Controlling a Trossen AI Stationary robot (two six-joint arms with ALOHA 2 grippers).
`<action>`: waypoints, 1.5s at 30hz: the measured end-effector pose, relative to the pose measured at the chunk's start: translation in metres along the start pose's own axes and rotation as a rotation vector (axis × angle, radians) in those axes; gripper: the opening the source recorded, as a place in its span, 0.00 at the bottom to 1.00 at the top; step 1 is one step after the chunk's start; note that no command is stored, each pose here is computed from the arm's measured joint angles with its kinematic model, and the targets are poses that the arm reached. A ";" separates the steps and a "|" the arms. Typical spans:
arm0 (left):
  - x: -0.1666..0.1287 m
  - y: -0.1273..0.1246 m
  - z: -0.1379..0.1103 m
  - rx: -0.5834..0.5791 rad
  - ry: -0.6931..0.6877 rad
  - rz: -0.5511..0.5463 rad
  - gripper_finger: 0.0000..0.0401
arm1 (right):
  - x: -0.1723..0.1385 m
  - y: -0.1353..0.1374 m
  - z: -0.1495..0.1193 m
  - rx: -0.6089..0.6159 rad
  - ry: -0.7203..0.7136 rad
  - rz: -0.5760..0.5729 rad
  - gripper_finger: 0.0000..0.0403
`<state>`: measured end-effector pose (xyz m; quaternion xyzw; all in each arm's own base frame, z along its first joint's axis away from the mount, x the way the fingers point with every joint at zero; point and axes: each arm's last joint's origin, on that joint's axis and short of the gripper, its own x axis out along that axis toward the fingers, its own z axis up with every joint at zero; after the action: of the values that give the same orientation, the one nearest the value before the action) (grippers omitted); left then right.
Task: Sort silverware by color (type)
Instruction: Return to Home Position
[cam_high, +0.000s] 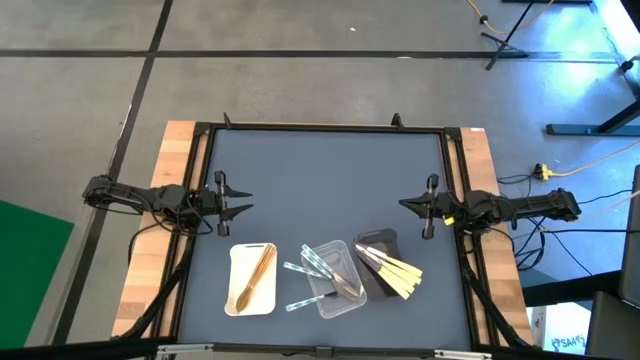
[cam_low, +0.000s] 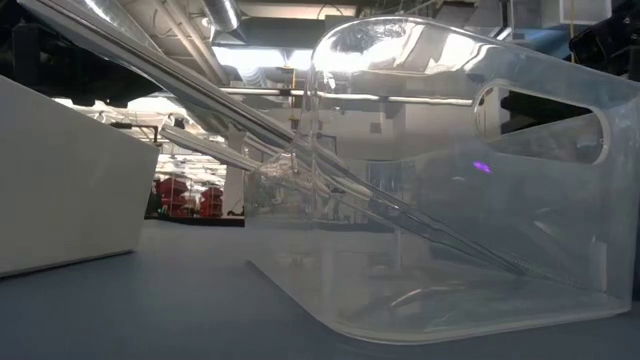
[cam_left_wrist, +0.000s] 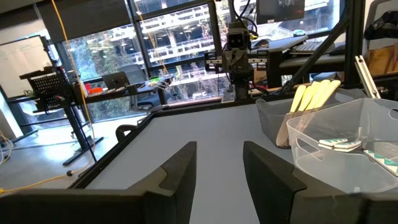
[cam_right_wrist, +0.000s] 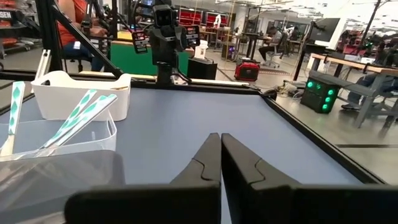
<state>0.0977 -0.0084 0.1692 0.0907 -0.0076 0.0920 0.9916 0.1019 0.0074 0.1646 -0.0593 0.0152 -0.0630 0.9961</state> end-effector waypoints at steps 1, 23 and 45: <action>0.000 0.000 0.000 0.000 0.000 0.000 0.31 | 0.000 0.000 0.000 0.000 0.000 0.000 0.00; 0.000 0.000 0.000 0.000 0.000 0.000 0.31 | 0.000 -0.001 0.000 -0.023 0.004 -0.024 0.00; 0.000 0.000 0.000 0.000 0.000 0.000 0.31 | 0.000 -0.001 0.000 -0.023 0.004 -0.017 0.00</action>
<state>0.0977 -0.0083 0.1692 0.0907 -0.0076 0.0922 0.9916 0.1018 0.0068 0.1646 -0.0707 0.0173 -0.0716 0.9948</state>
